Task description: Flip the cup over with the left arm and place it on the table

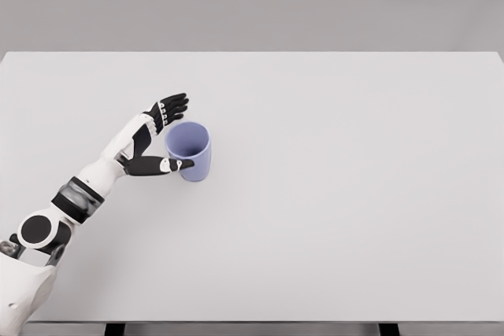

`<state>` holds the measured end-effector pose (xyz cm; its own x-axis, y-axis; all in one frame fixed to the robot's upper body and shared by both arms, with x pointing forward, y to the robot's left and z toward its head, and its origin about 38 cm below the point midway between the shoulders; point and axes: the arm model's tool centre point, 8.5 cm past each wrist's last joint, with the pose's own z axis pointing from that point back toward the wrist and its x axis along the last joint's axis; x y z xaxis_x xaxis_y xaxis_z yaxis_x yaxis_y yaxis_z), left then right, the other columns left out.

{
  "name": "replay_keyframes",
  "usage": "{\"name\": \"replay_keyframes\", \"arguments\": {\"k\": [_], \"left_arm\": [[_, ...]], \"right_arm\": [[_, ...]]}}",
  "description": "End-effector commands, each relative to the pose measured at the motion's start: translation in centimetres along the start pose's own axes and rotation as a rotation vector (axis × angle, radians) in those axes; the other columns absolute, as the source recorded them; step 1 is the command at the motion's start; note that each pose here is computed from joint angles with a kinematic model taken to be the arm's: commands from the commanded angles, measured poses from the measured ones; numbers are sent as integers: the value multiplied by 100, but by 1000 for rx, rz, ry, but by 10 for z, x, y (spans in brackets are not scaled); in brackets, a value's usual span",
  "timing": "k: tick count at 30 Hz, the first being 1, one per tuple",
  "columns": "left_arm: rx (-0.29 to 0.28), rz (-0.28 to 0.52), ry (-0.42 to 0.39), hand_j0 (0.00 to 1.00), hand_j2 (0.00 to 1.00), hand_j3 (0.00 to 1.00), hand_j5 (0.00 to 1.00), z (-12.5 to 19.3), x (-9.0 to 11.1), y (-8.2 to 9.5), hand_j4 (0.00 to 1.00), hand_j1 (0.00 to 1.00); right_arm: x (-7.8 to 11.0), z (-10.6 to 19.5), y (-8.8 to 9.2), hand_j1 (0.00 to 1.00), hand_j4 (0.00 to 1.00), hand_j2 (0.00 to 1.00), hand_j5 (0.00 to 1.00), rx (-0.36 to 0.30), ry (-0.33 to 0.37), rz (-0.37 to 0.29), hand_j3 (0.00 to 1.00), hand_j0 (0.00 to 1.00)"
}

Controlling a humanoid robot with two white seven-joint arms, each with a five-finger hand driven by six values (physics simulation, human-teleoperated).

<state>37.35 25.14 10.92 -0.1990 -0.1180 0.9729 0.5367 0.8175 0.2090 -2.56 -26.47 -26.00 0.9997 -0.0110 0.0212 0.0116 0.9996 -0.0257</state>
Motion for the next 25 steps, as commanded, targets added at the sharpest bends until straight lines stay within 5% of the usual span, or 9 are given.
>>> {"name": "replay_keyframes", "arguments": {"k": [1,12,17,19,25], "left_arm": [[-3,-8,-1,100,100,100,100,1,2,2,100,100],[-64,-143,-9,100,100,100,100,19,29,17,100,100],[-124,-353,-159,100,100,100,100,47,71,52,100,100],[-134,-441,-157,100,100,100,100,59,88,73,100,100],[-140,-478,-143,100,100,100,100,63,95,83,100,100]], "right_arm": [[0,0,0,100,100,100,100,0,0,-1,100,100],[0,0,0,100,100,100,100,0,0,0,100,100],[0,0,0,100,100,100,100,0,0,0,100,100],[0,0,0,100,100,100,100,0,0,0,100,100],[0,0,0,100,100,100,100,0,0,0,100,100]]}}
